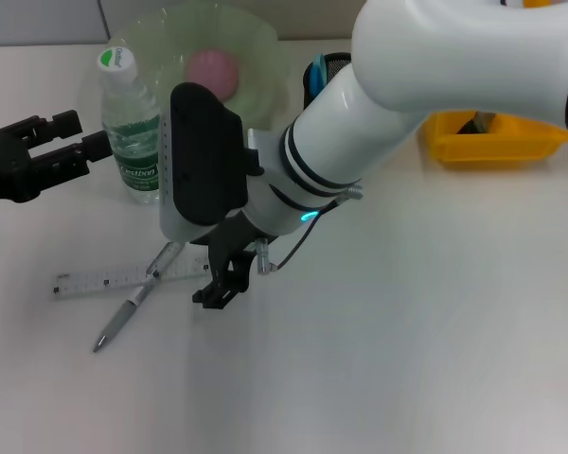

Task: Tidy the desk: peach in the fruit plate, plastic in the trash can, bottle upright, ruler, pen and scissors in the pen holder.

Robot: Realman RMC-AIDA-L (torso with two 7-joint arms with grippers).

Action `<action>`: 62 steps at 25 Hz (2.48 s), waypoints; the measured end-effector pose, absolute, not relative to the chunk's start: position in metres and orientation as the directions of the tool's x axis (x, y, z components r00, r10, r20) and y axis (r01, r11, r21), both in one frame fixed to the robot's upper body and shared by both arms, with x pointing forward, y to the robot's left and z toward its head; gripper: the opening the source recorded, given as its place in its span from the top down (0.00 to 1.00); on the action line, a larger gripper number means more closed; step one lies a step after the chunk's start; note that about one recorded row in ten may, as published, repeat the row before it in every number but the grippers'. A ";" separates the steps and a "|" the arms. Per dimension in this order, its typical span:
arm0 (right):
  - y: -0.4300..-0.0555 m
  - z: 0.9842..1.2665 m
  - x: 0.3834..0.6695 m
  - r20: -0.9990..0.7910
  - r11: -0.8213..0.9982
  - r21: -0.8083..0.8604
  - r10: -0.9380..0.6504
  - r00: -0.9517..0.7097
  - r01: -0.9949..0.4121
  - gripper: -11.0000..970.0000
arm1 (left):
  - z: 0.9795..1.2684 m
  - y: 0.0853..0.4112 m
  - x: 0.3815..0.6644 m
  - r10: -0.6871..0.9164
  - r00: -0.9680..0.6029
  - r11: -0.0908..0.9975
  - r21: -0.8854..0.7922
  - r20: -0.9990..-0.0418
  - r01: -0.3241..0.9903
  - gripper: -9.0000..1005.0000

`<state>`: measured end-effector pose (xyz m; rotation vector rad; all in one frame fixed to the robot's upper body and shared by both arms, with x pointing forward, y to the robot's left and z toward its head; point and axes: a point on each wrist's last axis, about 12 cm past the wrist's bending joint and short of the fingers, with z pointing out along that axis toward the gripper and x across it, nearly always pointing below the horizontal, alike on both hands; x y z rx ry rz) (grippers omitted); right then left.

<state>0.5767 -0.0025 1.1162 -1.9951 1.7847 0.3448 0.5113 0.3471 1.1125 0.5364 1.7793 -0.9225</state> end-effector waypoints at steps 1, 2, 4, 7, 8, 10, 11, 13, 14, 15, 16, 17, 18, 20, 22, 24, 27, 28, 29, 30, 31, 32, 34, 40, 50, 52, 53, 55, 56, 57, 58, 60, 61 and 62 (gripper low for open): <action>-0.003 1.116 0.577 -0.461 -0.073 -0.158 -0.876 0.138 -0.985 0.23 | 1.112 0.347 0.511 -0.061 -0.384 0.608 -0.339 -0.921 0.718 0.31; -0.003 1.115 0.576 -0.459 -0.074 -0.158 -0.877 0.139 -0.985 0.23 | 1.112 0.347 0.511 -0.062 -0.385 0.607 -0.341 -0.921 0.718 0.31; -0.004 1.113 0.575 -0.456 -0.076 -0.157 -0.879 0.140 -0.985 0.23 | 1.112 0.347 0.511 -0.062 -0.385 0.607 -0.341 -0.921 0.718 0.31; -0.004 1.112 0.575 -0.457 -0.073 -0.160 -0.878 0.140 -0.984 0.23 | 1.112 0.346 0.512 -0.063 -0.384 0.604 -0.341 -0.921 0.720 0.31; -0.004 1.112 0.575 -0.459 -0.072 -0.161 -0.878 0.139 -0.984 0.23 | 1.113 0.345 0.513 -0.063 -0.383 0.604 -0.341 -0.922 0.721 0.31; -0.005 1.112 0.576 -0.460 -0.069 -0.164 -0.877 0.139 -0.984 0.23 | 1.113 0.345 0.514 -0.063 -0.382 0.602 -0.340 -0.922 0.722 0.31; -0.005 1.111 0.576 -0.460 -0.068 -0.167 -0.877 0.139 -0.984 0.23 | 1.113 0.345 0.514 -0.062 -0.381 0.602 -0.339 -0.922 0.723 0.31; -0.005 1.110 0.576 -0.461 -0.068 -0.175 -0.876 0.143 -0.982 0.23 | 1.114 0.344 0.515 -0.062 -0.380 0.602 -0.338 -0.923 0.723 0.31; -0.004 1.110 0.576 -0.461 -0.068 -0.179 -0.875 0.144 -0.982 0.23 | 1.114 0.344 0.515 -0.062 -0.379 0.602 -0.338 -0.923 0.724 0.31; -0.005 1.110 0.576 -0.461 -0.068 -0.180 -0.875 0.145 -0.981 0.23 | 1.114 0.344 0.515 -0.062 -0.379 0.602 -0.337 -0.923 0.724 0.31; -0.005 1.110 0.576 -0.461 -0.068 -0.181 -0.875 0.146 -0.981 0.23 | 1.114 0.344 0.515 -0.062 -0.379 0.602 -0.337 -0.923 0.724 0.31; -0.005 1.109 0.576 -0.459 -0.070 -0.182 -0.876 0.148 -0.981 0.23 | 1.114 0.344 0.515 -0.062 -0.379 0.602 -0.337 -0.923 0.724 0.31; -0.005 1.109 0.575 -0.458 -0.072 -0.183 -0.877 0.150 -0.981 0.23 | 1.114 0.344 0.515 -0.062 -0.378 0.603 -0.337 -0.924 0.723 0.30; -0.005 1.108 0.575 -0.455 -0.074 -0.184 -0.877 0.152 -0.980 0.23 | 1.114 0.344 0.517 -0.062 -0.377 0.609 -0.335 -0.924 0.719 0.30; -0.005 1.108 0.575 -0.455 -0.074 -0.185 -0.877 0.152 -0.980 0.23 | 1.114 0.344 0.517 -0.063 -0.377 0.609 -0.335 -0.924 0.719 0.30; -0.005 1.108 0.575 -0.456 -0.074 -0.185 -0.877 0.152 -0.980 0.23 | 1.114 0.344 0.518 -0.063 -0.376 0.609 -0.334 -0.924 0.719 0.30; -0.005 1.107 0.575 -0.462 -0.066 -0.186 -0.875 0.147 -0.980 0.23 | 1.114 0.343 0.519 -0.065 -0.377 0.610 -0.335 -0.924 0.718 0.30; -0.006 1.107 0.575 -0.465 -0.064 -0.186 -0.873 0.145 -0.980 0.23 | 1.113 0.342 0.519 -0.066 -0.378 0.609 -0.338 -0.923 0.717 0.30; -0.006 1.106 0.575 -0.468 -0.062 -0.187 -0.872 0.144 -0.980 0.23 | 1.113 0.341 0.520 -0.068 -0.379 0.608 -0.339 -0.923 0.717 0.30; -0.006 1.106 0.575 -0.469 -0.061 -0.188 -0.871 0.144 -0.980 0.23 | 1.113 0.341 0.520 -0.069 -0.381 0.608 -0.342 -0.922 0.717 0.30; -0.006 1.106 0.575 -0.470 -0.060 -0.187 -0.871 0.143 -0.981 0.23 | 1.112 0.341 0.520 -0.070 -0.382 0.607 -0.343 -0.922 0.717 0.30; -0.006 1.106 0.574 -0.471 -0.059 -0.187 -0.871 0.142 -0.981 0.23 | 1.112 0.340 0.521 -0.070 -0.381 0.607 -0.343 -0.922 0.717 0.30; -0.006 1.106 0.574 -0.474 -0.055 -0.189 -0.869 0.140 -0.980 0.23 | 1.113 0.340 0.521 -0.070 -0.381 0.607 -0.342 -0.922 0.717 0.30; -0.007 1.104 0.574 -0.472 -0.057 -0.191 -0.870 0.143 -0.980 0.23 | 1.114 0.339 0.523 -0.068 -0.377 0.604 -0.339 -0.924 0.722 0.30; -0.009 1.101 0.573 -0.477 -0.047 -0.192 -0.869 0.135 -0.980 0.23 | 1.118 0.340 0.526 -0.084 -0.354 0.612 -0.328 -0.932 0.719 0.30; -0.009 1.101 0.574 -0.480 -0.045 -0.197 -0.867 0.136 -0.979 0.23 | 1.118 0.340 0.526 -0.087 -0.346 0.614 -0.324 -0.934 0.720 0.30; -0.009 1.101 0.574 -0.481 -0.045 -0.199 -0.866 0.137 -0.979 0.23 | 1.118 0.340 0.526 -0.089 -0.344 0.614 -0.323 -0.935 0.720 0.30; -0.008 1.101 0.573 -0.482 -0.046 -0.199 -0.865 0.139 -0.979 0.23 | 1.118 0.340 0.526 -0.090 -0.343 0.614 -0.323 -0.935 0.720 0.30; -0.008 1.102 0.573 -0.482 -0.047 -0.200 -0.865 0.140 -0.979 0.23 | 1.118 0.340 0.526 -0.090 -0.343 0.614 -0.323 -0.935 0.720 0.30; -0.008 1.102 0.573 -0.483 -0.047 -0.200 -0.864 0.141 -0.979 0.23 | 1.118 0.340 0.526 -0.090 -0.343 0.615 -0.323 -0.935 0.719 0.30; -0.008 1.102 0.573 -0.483 -0.048 -0.201 -0.864 0.142 -0.978 0.23 | 1.118 0.340 0.526 -0.090 -0.343 0.615 -0.323 -0.935 0.719 0.30; -0.007 1.102 0.573 -0.485 -0.051 -0.202 -0.862 0.145 -0.978 0.23 | 1.118 0.340 0.526 -0.090 -0.343 0.615 -0.323 -0.935 0.720 0.30; -0.007 1.102 0.572 -0.486 -0.051 -0.202 -0.862 0.145 -0.978 0.23 | 1.118 0.340 0.526 -0.089 -0.342 0.615 -0.322 -0.935 0.720 0.30; -0.007 1.102 0.572 -0.486 -0.053 -0.202 -0.861 0.147 -0.978 0.23 | 1.118 0.340 0.526 -0.089 -0.342 0.616 -0.322 -0.935 0.719 0.30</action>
